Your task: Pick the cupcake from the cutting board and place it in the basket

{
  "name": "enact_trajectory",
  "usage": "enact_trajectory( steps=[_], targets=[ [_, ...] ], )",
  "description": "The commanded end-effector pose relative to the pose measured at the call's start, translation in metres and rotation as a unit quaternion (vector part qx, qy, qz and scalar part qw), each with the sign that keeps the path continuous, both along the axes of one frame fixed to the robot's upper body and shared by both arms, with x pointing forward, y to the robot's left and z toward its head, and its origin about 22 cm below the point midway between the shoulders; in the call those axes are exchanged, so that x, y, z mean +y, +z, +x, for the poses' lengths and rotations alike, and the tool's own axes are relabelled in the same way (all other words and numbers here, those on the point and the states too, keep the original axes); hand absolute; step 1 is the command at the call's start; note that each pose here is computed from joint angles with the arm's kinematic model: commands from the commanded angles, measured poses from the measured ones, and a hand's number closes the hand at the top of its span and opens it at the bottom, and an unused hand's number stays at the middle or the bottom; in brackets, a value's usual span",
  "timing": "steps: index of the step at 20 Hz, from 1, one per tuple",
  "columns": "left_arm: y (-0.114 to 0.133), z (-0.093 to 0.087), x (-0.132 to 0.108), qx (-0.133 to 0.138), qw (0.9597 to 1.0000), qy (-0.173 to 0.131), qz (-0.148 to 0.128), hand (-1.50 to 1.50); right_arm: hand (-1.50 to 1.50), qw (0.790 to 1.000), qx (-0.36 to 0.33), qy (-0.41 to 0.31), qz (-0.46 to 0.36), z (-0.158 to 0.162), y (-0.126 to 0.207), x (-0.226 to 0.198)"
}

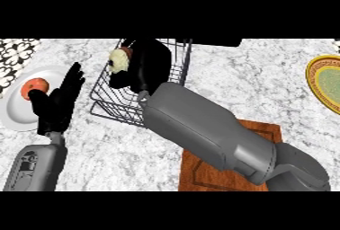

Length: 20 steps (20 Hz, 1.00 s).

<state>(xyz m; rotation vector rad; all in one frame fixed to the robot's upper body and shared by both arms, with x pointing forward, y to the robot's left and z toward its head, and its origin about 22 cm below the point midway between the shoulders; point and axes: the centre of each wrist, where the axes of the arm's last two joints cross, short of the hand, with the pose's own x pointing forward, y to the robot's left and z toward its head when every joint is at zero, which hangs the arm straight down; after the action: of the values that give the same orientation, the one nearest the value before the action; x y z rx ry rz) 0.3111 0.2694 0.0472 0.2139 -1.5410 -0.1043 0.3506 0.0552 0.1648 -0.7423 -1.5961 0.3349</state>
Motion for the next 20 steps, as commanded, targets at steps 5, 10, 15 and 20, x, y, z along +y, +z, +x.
enact_trajectory(
  steps=[5,10,15,20],
  targets=[
    [0.000,0.000,-0.009,0.001,0.9999,0.011,0.002,0.00,1.50,0.944,-0.073,-0.006,-0.322,0.020,-0.014,0.004],
    [0.005,-0.006,0.014,0.001,0.9998,0.021,-0.002,0.00,1.50,0.922,-0.087,-0.005,-0.378,0.017,0.012,0.017],
    [-0.005,-0.012,0.001,0.002,1.0000,0.005,0.001,0.00,1.50,0.927,-0.070,-0.009,-0.368,0.031,0.007,0.006],
    [0.004,-0.005,0.004,-0.008,1.0000,0.006,0.000,0.00,1.50,0.919,0.006,-0.029,-0.393,0.038,0.008,0.002]
  ],
)
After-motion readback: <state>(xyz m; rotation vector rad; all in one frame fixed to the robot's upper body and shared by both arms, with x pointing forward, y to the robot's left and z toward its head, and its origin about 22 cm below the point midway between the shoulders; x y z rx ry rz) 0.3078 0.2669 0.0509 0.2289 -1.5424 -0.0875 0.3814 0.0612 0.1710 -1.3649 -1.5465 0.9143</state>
